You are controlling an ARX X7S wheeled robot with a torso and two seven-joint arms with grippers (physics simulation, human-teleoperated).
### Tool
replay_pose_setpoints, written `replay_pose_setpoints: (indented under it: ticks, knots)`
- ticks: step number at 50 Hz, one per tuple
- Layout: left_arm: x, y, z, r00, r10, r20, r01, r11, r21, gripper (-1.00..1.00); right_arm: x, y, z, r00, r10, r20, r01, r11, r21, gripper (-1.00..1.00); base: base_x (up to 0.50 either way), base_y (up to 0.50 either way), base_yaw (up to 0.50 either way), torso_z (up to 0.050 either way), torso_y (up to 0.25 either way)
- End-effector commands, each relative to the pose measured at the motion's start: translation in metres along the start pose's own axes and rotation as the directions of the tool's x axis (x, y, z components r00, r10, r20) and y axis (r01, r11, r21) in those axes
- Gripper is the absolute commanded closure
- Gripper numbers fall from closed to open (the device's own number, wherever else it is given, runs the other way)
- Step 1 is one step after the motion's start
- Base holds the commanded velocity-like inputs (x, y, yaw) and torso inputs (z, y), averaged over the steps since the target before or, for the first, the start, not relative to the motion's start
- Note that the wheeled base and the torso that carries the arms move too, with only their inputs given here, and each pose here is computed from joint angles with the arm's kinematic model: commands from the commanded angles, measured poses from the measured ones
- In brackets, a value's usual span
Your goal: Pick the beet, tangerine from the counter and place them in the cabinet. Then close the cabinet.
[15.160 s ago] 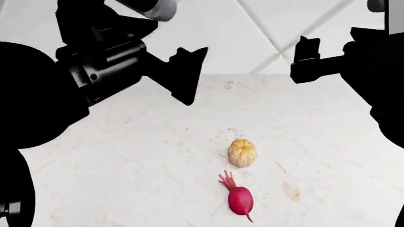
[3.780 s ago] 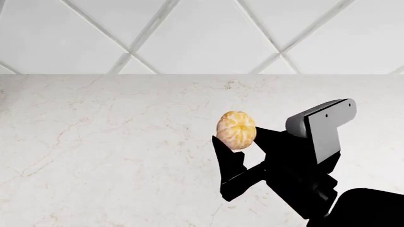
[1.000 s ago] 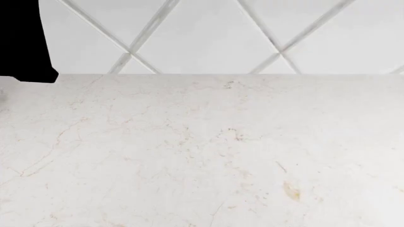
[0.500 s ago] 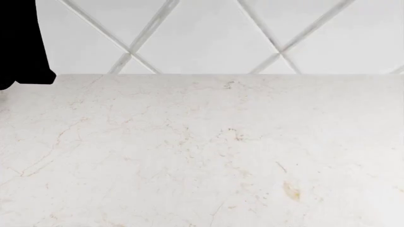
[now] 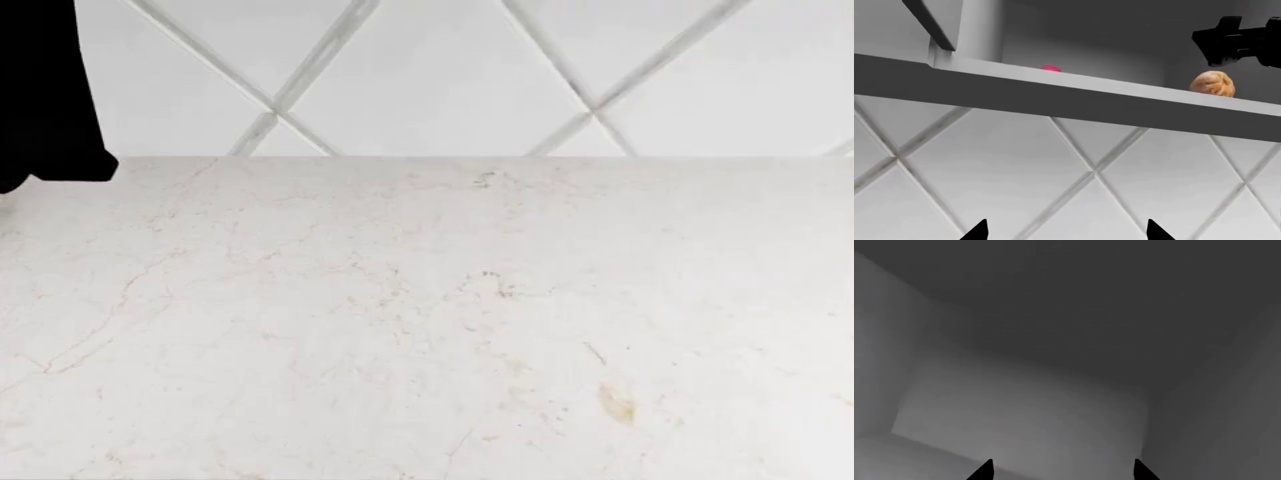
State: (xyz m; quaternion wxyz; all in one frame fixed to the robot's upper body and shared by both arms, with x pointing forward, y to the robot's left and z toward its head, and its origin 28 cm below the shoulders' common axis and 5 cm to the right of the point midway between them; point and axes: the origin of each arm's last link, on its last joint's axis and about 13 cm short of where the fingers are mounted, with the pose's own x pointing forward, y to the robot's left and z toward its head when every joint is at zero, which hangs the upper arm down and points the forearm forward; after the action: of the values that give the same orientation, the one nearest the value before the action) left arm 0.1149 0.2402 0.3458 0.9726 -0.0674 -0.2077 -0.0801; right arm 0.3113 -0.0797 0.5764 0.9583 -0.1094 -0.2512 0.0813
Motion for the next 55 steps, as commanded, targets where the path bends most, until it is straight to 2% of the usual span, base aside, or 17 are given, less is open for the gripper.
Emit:
replay_pose_setpoints:
  ticks: [1,18,26,34,40,45,50,54,55]
  knots:
    - [0.0,-0.002,0.001,1.0,-0.005,0.001,0.005,1.0,0.0,-1.0,-0.004,0.006,0.016,0.996,0.065,0.068,-0.065,0.998,-0.01,-1.0,0.0,0.0,0.0,0.0,0.0]
    - [-0.002,-0.002,0.002,1.0,-0.006,0.012,0.006,1.0,0.002,-1.0,-0.018,0.017,0.044,0.974,0.174,0.146,-0.167,0.984,-0.059,-1.0,0.0,0.0,0.0,0.0,0.0]
    - [-0.004,0.0,0.002,1.0,0.0,0.018,0.0,1.0,0.001,-1.0,-0.027,0.023,0.055,0.967,0.194,0.167,-0.185,0.981,-0.065,-1.0,0.0,0.0,0.0,0.0,0.0]
    - [-0.008,0.0,0.003,1.0,0.0,0.024,0.0,1.0,0.0,-1.0,-0.038,0.028,0.069,0.961,0.148,0.233,-0.126,0.986,-0.107,-1.0,0.0,0.0,0.0,0.0,0.0]
    - [-0.01,-0.002,0.004,1.0,-0.011,0.028,0.011,1.0,0.003,-1.0,-0.053,0.033,0.081,0.951,0.127,0.28,-0.099,0.989,-0.111,-1.0,0.0,0.0,0.0,0.0,0.0]
    - [-0.011,-0.004,0.005,0.999,-0.019,0.027,0.019,1.0,0.006,-1.0,-0.078,0.039,0.071,0.938,0.125,0.325,-0.094,0.99,-0.109,-1.0,0.0,0.0,0.0,0.0,0.0]
    - [-0.011,-0.006,0.004,0.999,-0.025,0.024,0.025,1.0,0.007,-1.0,-0.102,0.047,0.053,0.924,0.128,0.361,-0.076,0.985,-0.155,-1.0,0.0,0.0,0.0,0.0,0.0]
    - [-0.011,-0.006,0.004,0.999,-0.028,0.024,0.028,1.0,0.007,-1.0,-0.12,0.051,0.041,0.906,0.093,0.412,-0.029,0.987,-0.159,-1.0,0.0,0.0,0.0,0.0,0.0]
    - [-0.012,-0.006,0.004,0.999,-0.027,0.024,0.027,1.0,0.008,-1.0,-0.133,0.054,0.025,0.899,0.057,0.434,0.008,0.989,-0.146,-1.0,0.0,0.0,0.0,0.0,0.0]
